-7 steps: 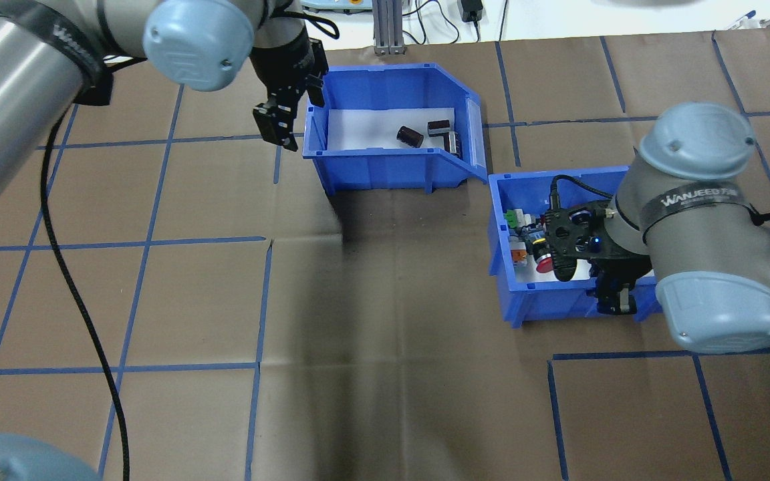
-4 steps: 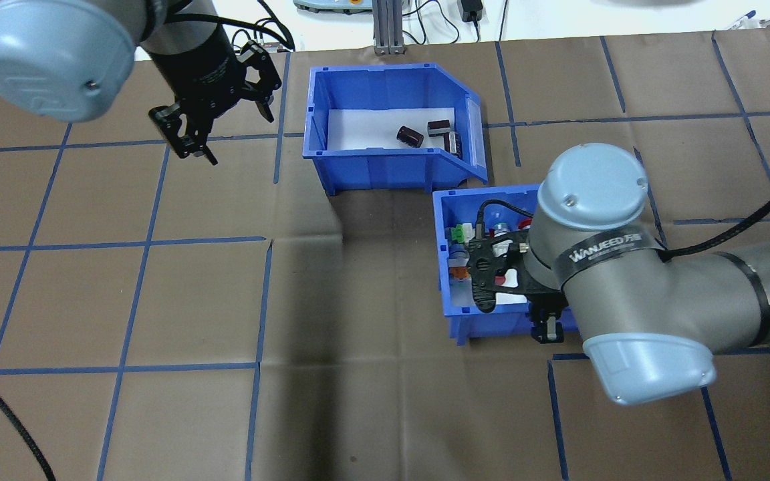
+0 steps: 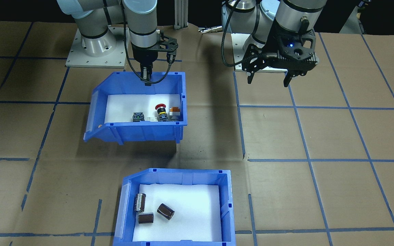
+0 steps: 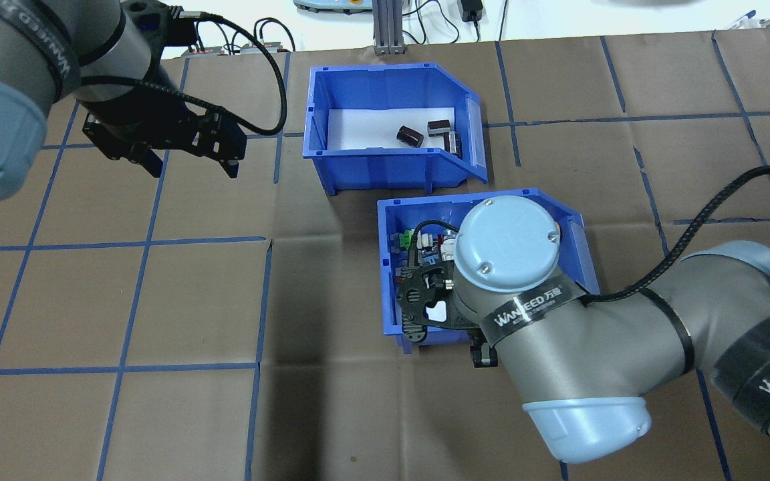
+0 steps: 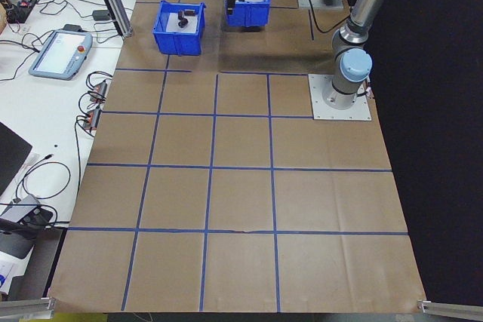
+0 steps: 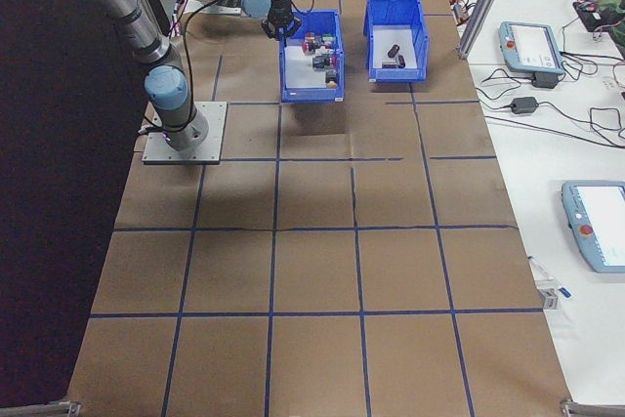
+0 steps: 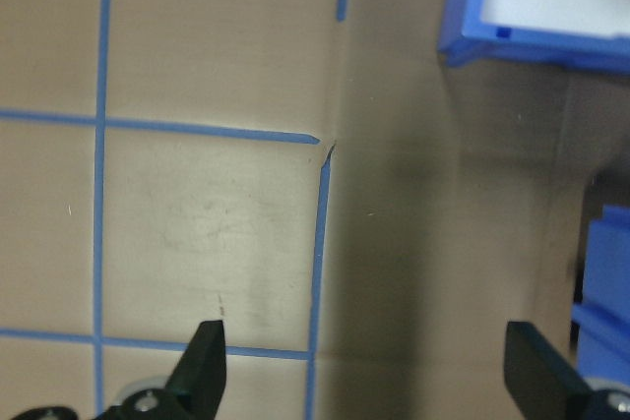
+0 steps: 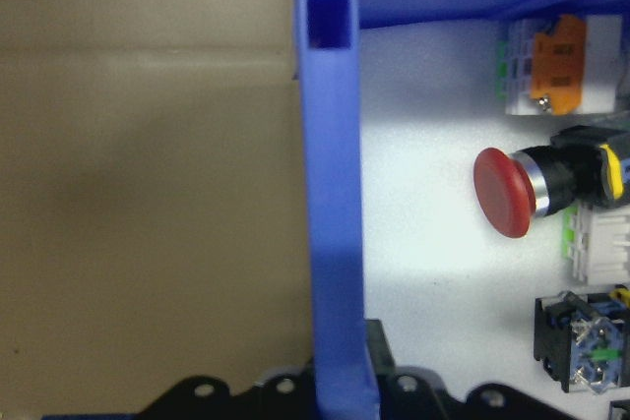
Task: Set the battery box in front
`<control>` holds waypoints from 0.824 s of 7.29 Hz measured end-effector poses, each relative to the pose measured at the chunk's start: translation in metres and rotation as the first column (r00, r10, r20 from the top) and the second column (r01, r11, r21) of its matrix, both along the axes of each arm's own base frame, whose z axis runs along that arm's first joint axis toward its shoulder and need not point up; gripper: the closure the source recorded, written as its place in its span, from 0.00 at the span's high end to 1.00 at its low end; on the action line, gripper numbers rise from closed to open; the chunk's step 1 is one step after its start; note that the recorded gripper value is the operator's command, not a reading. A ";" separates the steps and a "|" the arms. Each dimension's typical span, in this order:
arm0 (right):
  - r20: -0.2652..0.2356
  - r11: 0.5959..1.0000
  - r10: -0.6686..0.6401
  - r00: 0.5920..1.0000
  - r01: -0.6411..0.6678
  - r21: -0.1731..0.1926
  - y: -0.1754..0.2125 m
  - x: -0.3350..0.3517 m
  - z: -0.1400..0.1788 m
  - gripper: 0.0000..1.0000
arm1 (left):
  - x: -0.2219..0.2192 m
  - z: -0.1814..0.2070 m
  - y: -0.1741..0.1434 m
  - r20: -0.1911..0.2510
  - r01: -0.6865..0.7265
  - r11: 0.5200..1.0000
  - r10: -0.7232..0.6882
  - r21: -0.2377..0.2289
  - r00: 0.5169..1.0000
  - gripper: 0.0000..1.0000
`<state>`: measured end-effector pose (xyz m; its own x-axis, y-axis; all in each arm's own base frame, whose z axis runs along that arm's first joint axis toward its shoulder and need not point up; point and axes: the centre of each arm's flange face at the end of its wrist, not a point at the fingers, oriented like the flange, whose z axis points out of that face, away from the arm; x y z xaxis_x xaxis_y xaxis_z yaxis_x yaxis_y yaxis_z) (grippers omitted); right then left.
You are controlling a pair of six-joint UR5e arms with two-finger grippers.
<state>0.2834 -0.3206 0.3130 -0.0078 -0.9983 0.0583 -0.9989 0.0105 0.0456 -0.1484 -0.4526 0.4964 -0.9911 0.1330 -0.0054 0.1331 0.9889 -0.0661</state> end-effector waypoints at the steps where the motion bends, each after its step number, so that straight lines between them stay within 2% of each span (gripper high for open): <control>1: 0.005 1.000 -0.011 1.000 0.011 -0.008 0.000 0.014 -0.010 0.09 | 0.003 0.000 0.025 0.001 0.031 0.999 -0.031 -0.009 1.000 0.99; 2: 0.007 1.000 -0.019 1.000 0.020 -0.009 -0.001 0.023 -0.020 0.09 | 0.006 0.001 0.044 0.001 0.039 0.999 -0.039 -0.020 0.999 0.99; 4: 0.003 1.000 -0.013 1.000 0.013 -0.001 0.001 0.033 -0.032 0.11 | 0.010 0.001 0.057 0.006 0.048 0.999 -0.047 -0.027 0.999 0.99; 5: 0.002 1.000 0.001 1.000 -0.001 0.002 0.005 0.039 -0.034 0.38 | 0.013 0.000 0.057 0.013 0.066 0.998 -0.066 -0.025 0.998 0.99; 6: 0.002 1.000 0.012 1.000 -0.012 0.001 0.008 0.043 -0.035 0.99 | 0.020 -0.001 0.055 0.019 0.094 0.995 -0.093 -0.022 0.995 0.99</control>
